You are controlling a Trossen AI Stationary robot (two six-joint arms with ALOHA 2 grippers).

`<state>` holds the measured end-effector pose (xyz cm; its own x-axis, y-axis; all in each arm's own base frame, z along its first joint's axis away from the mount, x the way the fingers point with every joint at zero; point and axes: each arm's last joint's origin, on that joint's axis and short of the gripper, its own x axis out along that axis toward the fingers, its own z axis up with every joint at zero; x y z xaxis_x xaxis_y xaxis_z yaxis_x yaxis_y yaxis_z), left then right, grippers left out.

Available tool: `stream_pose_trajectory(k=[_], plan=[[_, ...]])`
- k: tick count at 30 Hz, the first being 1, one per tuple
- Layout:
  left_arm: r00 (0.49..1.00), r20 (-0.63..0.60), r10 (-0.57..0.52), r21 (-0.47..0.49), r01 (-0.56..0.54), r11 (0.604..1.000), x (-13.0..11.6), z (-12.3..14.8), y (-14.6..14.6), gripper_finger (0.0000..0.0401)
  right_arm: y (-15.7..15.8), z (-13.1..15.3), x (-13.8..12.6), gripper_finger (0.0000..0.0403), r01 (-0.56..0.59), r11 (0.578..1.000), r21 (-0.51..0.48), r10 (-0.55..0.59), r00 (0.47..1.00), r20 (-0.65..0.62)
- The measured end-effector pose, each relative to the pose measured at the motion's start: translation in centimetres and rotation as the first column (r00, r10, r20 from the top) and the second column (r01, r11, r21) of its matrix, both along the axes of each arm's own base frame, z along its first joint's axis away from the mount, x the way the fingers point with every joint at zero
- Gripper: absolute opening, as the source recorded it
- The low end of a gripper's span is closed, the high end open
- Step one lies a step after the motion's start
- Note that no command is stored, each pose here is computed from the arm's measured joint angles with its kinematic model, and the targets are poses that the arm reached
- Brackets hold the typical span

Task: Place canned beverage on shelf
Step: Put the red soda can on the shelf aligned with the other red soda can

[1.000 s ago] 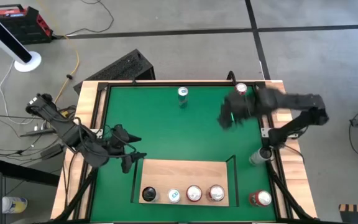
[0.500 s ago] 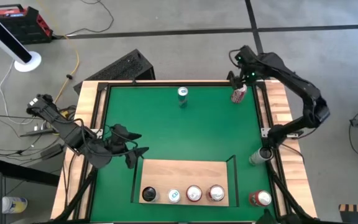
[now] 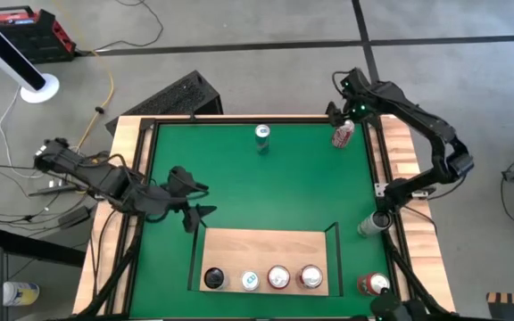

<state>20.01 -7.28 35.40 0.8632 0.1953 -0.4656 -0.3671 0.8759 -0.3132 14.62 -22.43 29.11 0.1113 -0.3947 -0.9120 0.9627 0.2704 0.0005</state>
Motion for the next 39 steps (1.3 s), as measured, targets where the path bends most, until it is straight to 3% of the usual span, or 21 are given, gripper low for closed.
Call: stream_pose_trajectory(k=[9, 19, 24, 32, 39], plan=[[0.997, 0.027, -0.067, 0.059, 0.065, 0.996, -1.4, 1.4, 1.8, 0.0329, 0.3, -2.7, -0.2, 0.036, 0.088, 0.996, 0.031, -0.088, 0.996, -0.011], [0.999, 0.011, -0.052, 0.078, 0.051, 0.996, -2.3, 1.6, 3.2, 0.0329, 0.3, -3.8, -0.3, 0.036, 0.119, 0.992, 0.031, -0.119, 0.993, -0.002], [0.998, 0.002, -0.068, 0.064, 0.068, 0.996, -2.2, 1.6, 3.4, 0.0329, 0.6, -4.8, -0.4, 0.0355, 0.114, 0.992, 0.049, -0.113, 0.994, -0.007], [0.998, 0.003, -0.061, 0.062, 0.061, 0.996, -2.2, 1.6, 3.5, 0.0329, 0.3, -4.8, -0.2, 0.0305, 0.089, 0.996, 0.02, -0.089, 0.996, 0.005], [0.998, 0.002, -0.065, 0.06, 0.064, 0.996, -2.2, 1.6, 3.5, 0.0329, 1.0, -4.7, 0.6, 0.0298, 0.018, 0.999, 0.041, -0.019, 1.0, 0.016]])
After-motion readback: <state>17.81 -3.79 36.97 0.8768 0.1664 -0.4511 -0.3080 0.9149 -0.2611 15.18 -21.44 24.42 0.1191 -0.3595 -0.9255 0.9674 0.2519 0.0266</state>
